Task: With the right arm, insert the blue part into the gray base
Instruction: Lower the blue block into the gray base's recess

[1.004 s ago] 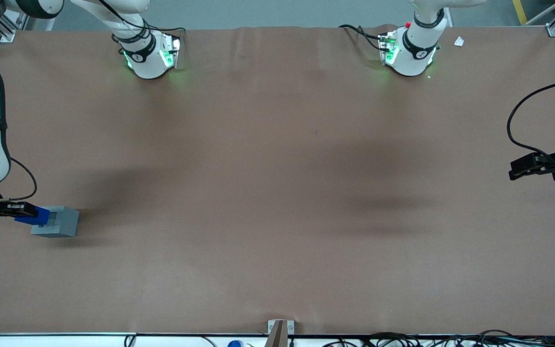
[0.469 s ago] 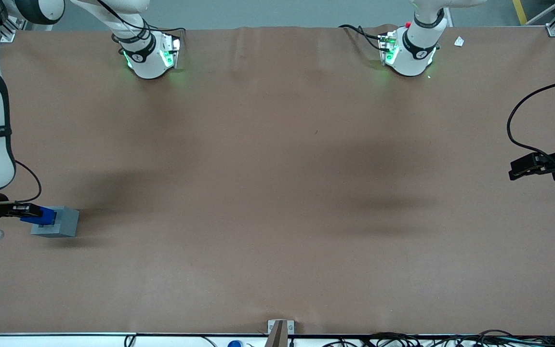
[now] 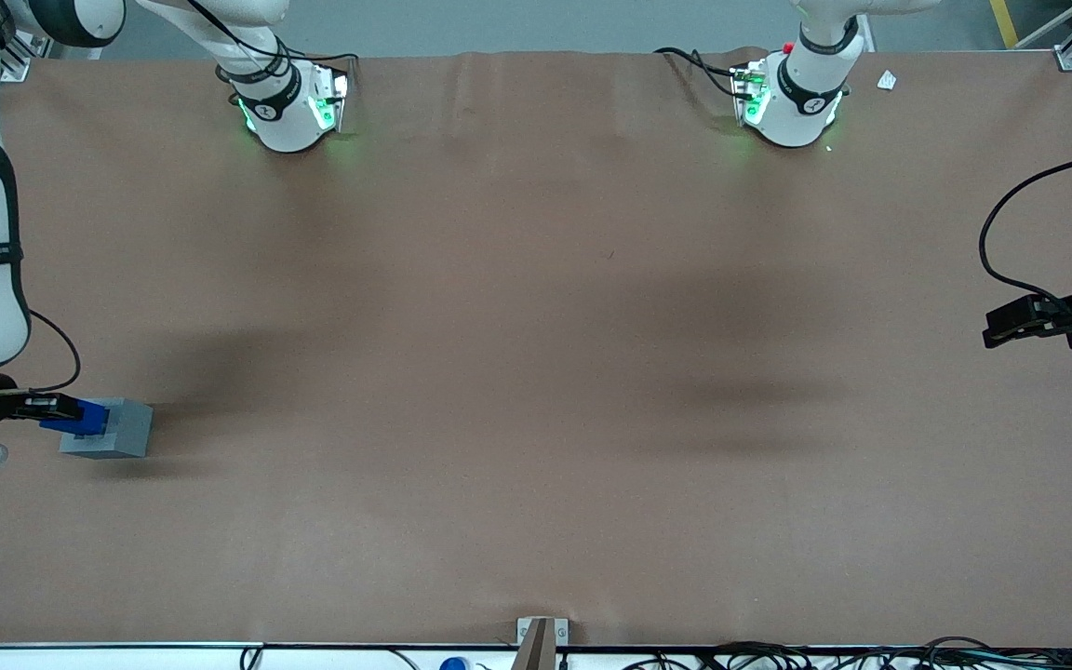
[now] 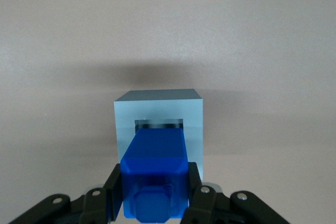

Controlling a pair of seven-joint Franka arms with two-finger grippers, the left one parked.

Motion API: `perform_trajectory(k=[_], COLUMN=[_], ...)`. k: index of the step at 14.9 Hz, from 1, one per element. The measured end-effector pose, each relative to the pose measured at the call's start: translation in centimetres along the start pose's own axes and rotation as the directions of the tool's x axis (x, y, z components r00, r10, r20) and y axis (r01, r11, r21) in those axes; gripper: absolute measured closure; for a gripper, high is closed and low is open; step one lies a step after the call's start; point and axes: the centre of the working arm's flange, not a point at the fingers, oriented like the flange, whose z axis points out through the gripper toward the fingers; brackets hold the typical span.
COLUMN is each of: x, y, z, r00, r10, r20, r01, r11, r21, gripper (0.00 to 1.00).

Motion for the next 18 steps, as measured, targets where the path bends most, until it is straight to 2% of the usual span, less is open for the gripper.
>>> perform_trajectory(k=[18], x=[0.02], y=[-0.01], z=[0.76], r00=[1.000], r10=[0.005], r20=[0.010], r01=[-0.005], r11=[1.000], r21=[0.003], gripper=[0.49])
